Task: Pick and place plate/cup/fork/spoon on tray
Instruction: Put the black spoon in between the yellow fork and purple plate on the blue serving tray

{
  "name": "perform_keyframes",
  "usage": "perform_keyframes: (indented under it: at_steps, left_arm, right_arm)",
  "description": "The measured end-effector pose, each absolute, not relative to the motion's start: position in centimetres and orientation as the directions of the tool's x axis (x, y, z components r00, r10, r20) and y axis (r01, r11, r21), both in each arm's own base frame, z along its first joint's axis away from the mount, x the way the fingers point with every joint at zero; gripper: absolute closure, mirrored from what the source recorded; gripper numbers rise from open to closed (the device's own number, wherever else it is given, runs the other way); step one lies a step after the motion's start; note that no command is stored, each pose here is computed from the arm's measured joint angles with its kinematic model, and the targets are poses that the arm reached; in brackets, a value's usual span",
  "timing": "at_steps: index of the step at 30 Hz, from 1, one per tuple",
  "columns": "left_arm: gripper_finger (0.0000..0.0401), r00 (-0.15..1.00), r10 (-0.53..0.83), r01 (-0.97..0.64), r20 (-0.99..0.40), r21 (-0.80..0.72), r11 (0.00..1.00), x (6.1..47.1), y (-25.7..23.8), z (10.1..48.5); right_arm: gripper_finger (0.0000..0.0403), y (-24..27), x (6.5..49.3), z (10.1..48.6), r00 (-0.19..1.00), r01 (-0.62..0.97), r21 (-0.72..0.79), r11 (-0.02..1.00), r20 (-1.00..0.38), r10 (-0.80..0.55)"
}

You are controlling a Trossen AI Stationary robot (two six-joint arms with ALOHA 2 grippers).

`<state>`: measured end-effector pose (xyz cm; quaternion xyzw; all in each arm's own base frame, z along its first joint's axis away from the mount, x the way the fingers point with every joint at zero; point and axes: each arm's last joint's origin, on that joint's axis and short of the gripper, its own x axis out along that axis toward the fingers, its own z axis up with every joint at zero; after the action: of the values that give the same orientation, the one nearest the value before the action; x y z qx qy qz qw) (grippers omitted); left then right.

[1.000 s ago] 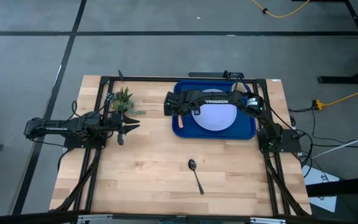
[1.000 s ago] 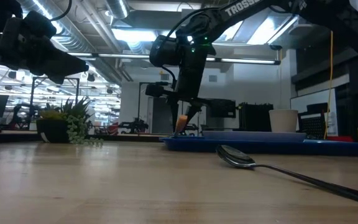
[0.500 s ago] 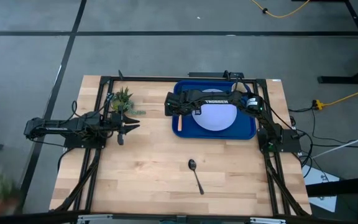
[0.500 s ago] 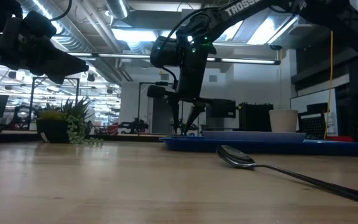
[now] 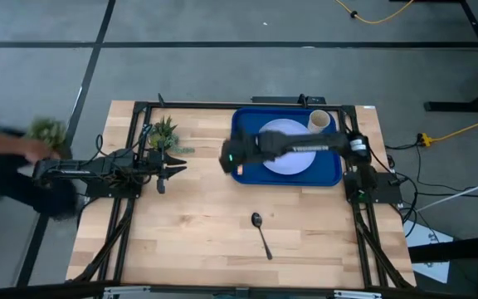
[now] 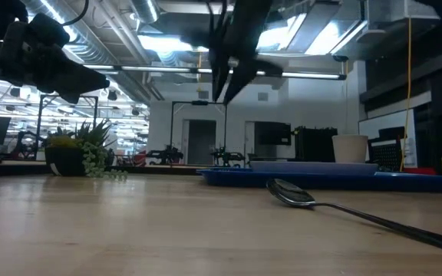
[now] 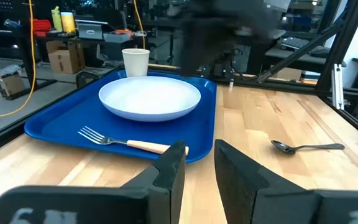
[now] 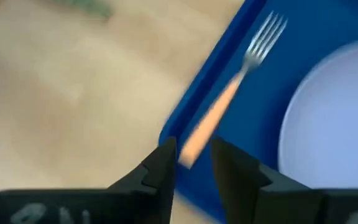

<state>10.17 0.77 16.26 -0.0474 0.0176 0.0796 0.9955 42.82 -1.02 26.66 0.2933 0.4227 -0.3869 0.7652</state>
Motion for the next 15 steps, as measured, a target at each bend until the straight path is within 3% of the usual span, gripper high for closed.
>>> perform_keyframes:
  at_steps: [8, 15]
  left_arm:
    - [0.0322, 0.987, 0.157, -0.160, -0.042, -0.092, 0.983, 10.2, 0.8, 16.3]
    - [0.0322, 0.987, 0.156, -0.160, -0.042, -0.092, 0.983, 10.2, 0.8, 16.3]
  right_arm:
    - [0.0298, 10.4, 40.0, 25.0, 0.223, 0.765, 0.024, 0.644, -0.947, -0.230]
    - [0.0298, 16.5, 37.5, 21.8, 0.227, 0.850, 0.104, 0.517, -0.957, -0.180]
